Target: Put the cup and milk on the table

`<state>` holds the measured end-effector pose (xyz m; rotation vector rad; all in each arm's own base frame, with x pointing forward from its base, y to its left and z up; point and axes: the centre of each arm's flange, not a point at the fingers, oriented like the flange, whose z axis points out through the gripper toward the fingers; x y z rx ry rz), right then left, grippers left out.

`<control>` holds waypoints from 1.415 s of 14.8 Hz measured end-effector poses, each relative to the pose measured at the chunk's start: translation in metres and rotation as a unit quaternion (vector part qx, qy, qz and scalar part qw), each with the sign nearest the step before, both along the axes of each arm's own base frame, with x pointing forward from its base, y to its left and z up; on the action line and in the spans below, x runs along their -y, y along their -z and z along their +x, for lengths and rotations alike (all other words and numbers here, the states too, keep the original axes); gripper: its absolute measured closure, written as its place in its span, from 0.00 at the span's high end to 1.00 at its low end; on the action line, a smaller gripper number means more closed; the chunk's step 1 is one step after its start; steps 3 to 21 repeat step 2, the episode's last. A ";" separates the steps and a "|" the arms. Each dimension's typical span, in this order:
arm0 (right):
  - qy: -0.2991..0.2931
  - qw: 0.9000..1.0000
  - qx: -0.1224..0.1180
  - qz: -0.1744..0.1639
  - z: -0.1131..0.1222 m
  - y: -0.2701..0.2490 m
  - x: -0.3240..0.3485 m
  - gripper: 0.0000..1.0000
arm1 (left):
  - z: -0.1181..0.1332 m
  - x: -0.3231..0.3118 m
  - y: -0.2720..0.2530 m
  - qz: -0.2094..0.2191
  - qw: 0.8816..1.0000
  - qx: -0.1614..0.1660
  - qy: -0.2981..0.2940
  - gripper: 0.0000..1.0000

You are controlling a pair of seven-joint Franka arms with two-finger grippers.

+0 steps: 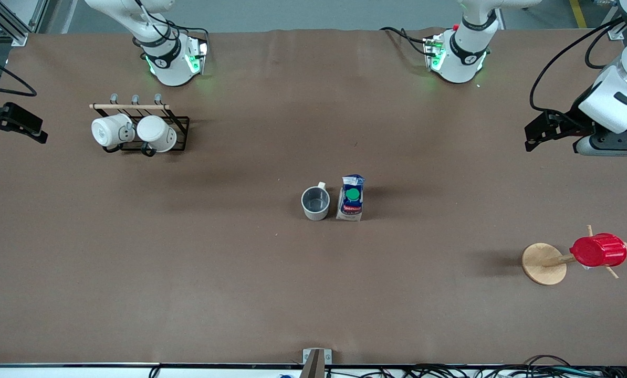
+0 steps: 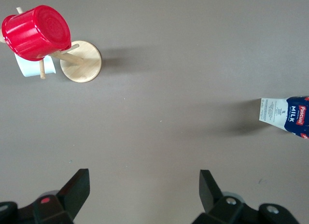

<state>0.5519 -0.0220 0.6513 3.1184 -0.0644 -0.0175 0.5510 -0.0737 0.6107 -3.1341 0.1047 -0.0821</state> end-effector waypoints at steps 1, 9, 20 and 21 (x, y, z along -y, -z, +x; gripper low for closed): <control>0.000 1.000 0.000 0.000 0.000 0.000 0.000 1.00 | 0.000 0.001 0.001 0.000 1.000 0.000 0.000 1.00; 0.000 1.000 0.000 0.002 0.000 0.000 0.000 1.00 | 0.000 0.001 0.002 0.000 1.000 -0.001 0.000 1.00; 0.000 1.000 0.000 0.002 0.000 0.000 0.000 1.00 | 0.000 0.001 0.002 0.000 1.000 -0.001 0.000 1.00; 0.000 1.000 0.000 0.002 0.000 0.000 0.000 1.00 | 0.000 0.001 0.002 0.000 1.000 -0.001 0.000 1.00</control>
